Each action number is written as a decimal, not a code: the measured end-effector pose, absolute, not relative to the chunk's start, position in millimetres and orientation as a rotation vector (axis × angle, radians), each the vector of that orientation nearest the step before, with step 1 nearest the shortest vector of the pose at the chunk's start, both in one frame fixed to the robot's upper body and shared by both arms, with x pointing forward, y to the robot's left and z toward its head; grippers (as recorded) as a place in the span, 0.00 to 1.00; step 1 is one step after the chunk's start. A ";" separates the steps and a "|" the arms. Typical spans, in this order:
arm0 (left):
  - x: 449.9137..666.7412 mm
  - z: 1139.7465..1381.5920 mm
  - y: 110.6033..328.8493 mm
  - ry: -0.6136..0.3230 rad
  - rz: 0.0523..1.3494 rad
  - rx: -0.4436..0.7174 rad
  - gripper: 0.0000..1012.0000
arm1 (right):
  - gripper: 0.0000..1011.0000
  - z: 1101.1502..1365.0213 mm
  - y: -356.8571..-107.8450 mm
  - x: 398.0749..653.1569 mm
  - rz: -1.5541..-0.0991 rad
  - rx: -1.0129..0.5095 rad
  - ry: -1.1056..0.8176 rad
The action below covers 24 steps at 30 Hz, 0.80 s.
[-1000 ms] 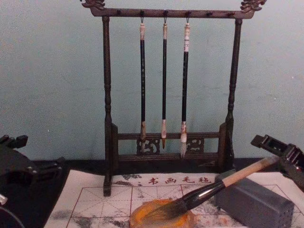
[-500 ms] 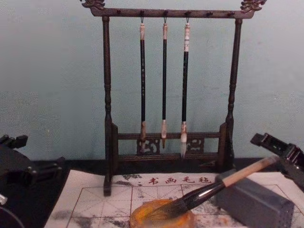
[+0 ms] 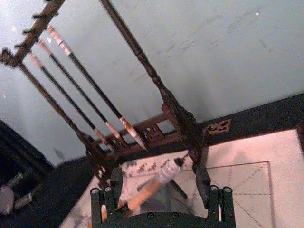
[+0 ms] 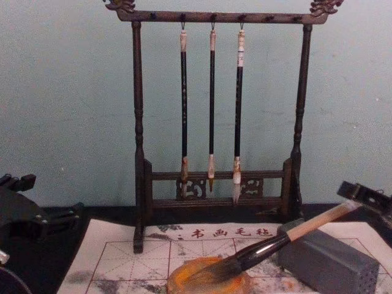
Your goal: Pick up the brush from the inkstone, write on the paper, then place the brush back to its original position.
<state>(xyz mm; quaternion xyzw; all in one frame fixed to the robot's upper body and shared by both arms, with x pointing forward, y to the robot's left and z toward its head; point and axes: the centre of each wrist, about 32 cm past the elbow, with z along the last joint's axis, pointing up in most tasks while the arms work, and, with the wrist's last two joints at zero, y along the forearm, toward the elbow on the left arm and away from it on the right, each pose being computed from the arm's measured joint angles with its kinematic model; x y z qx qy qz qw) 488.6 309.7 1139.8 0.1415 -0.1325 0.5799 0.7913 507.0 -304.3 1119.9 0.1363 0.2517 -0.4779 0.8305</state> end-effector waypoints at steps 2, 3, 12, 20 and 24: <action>488.6 1139.8 309.7 -0.285 1.248 0.305 0.99 | 0.99 1120.2 -307.1 502.8 -1.015 0.268 0.505; 488.6 1139.8 309.7 -0.285 1.248 0.304 0.99 | 0.99 1120.3 -308.4 500.7 -1.015 0.257 0.489; 488.6 1139.8 309.7 -0.285 1.248 0.304 0.99 | 0.99 1115.5 -322.6 481.6 -1.060 0.148 0.328; 488.6 1139.8 309.7 -0.285 1.248 0.305 0.99 | 0.99 1106.7 -328.6 478.6 -1.120 0.048 0.170; 488.6 1139.8 309.7 -0.285 1.248 0.304 0.99 | 0.99 1103.7 -328.3 478.3 -1.134 0.030 0.142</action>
